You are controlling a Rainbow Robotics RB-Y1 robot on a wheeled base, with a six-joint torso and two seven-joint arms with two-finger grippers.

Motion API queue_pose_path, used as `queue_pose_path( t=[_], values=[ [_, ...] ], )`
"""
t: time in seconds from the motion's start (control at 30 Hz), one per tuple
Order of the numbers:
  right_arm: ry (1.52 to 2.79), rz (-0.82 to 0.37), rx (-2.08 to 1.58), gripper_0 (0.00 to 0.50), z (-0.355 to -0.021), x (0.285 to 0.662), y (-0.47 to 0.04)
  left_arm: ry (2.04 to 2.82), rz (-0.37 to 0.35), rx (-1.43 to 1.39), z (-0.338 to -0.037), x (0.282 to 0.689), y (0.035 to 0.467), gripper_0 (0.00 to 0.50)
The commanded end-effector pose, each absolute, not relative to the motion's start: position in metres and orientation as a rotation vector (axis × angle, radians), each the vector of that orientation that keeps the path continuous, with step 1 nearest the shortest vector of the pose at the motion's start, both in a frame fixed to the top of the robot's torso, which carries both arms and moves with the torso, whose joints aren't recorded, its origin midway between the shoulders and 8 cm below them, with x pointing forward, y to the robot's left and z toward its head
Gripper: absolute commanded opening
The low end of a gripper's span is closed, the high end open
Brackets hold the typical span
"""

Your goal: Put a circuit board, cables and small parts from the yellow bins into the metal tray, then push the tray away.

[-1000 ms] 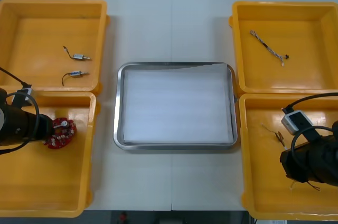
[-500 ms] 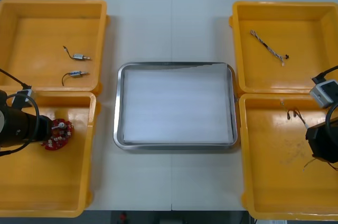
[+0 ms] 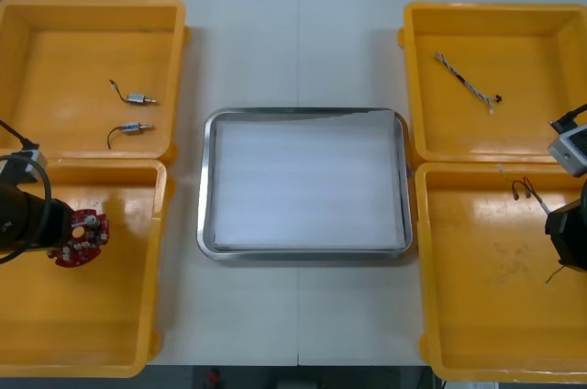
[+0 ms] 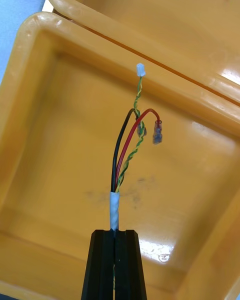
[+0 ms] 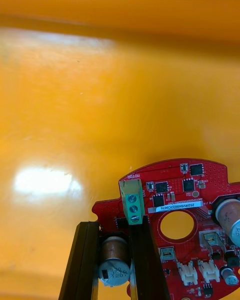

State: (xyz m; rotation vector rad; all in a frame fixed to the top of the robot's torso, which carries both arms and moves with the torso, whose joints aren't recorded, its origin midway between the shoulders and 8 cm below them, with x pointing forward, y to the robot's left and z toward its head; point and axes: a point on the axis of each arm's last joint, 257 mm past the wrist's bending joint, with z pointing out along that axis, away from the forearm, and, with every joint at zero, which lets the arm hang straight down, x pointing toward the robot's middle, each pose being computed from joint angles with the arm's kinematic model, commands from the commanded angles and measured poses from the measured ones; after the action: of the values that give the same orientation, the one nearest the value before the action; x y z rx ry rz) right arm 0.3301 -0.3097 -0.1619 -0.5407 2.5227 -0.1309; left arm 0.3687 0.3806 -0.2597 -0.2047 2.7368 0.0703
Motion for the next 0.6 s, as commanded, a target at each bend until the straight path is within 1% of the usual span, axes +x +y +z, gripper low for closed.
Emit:
queue_pose_path(
  t=[0.03, 0.23, 0.43, 0.53, 0.6],
  values=[
    [2.461, -0.186, -0.626, 0.0, -0.144, 0.331, -0.305, 2.676, 0.085, -0.153, -0.209, 0.379, 0.377, 0.0],
    [2.458, -0.181, -0.662, 0.0, -0.144, 0.328, -0.299, 2.687, 0.116, -0.126, -0.179, 0.376, 0.367, 0.0],
    [2.456, -0.186, -0.68, 0.0, -0.144, 0.326, -0.297, 2.62, 0.054, -0.055, -0.14, 0.399, 0.339, 0.0],
    [2.46, -0.181, -0.684, 0.0, -0.145, 0.325, -0.297, 2.597, 0.01, -0.053, -0.128, 0.407, 0.321, 0.0],
    [2.462, -0.185, -0.686, 0.0, -0.145, 0.324, -0.298, 2.589, -0.001, -0.046, -0.124, 0.411, 0.31, 0.0]
  ],
)
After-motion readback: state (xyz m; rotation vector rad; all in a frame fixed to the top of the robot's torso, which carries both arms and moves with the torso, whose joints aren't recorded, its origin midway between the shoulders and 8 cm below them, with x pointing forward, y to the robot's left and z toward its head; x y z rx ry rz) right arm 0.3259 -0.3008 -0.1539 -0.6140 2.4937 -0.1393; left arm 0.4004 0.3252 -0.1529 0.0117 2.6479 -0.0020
